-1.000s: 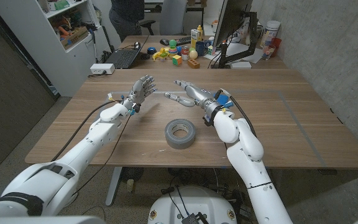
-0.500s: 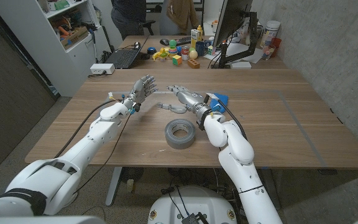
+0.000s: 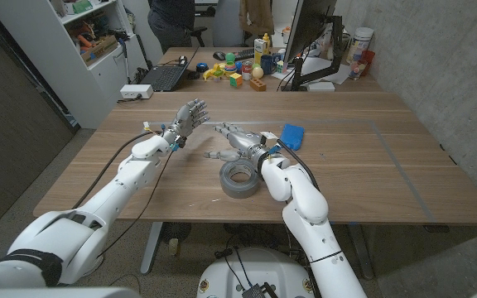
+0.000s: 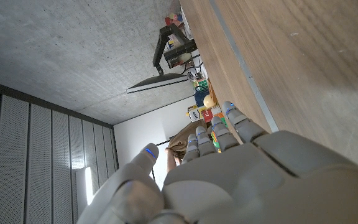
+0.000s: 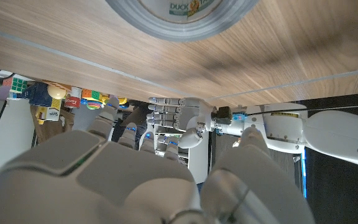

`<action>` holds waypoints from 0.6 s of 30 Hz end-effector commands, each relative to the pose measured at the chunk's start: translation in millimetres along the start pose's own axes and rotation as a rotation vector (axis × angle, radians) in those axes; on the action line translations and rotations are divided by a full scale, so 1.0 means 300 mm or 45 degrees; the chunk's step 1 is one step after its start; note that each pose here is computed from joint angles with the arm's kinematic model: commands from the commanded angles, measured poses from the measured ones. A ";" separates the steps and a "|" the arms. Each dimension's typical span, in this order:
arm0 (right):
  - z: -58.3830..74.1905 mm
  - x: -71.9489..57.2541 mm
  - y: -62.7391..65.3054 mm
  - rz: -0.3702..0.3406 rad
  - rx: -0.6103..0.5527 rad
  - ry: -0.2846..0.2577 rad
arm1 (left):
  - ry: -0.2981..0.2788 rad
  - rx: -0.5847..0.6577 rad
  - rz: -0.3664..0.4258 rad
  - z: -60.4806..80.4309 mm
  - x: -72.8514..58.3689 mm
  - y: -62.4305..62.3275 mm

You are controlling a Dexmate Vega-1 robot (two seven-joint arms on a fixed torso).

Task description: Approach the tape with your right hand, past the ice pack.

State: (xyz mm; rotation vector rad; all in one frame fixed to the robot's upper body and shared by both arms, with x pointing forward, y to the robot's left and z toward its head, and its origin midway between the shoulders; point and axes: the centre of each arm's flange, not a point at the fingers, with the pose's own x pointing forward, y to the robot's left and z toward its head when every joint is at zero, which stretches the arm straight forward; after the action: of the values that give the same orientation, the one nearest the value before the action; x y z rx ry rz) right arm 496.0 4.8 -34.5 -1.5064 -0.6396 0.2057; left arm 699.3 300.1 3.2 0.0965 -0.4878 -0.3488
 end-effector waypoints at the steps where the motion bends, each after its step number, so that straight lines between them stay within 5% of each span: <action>1: 0.035 0.012 0.052 0.129 -0.052 0.031 | 0.005 0.006 -0.014 0.003 0.001 0.014; 18: 0.007 -0.017 0.086 0.283 -0.072 0.048 | 0.007 0.017 -0.029 0.016 0.015 0.008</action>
State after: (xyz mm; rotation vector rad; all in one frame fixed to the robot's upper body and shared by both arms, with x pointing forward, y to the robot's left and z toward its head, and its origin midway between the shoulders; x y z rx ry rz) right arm 498.2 12.1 -54.3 -1.5909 -0.5112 0.2892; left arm 701.3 301.8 7.4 0.1109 -0.4857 -0.3632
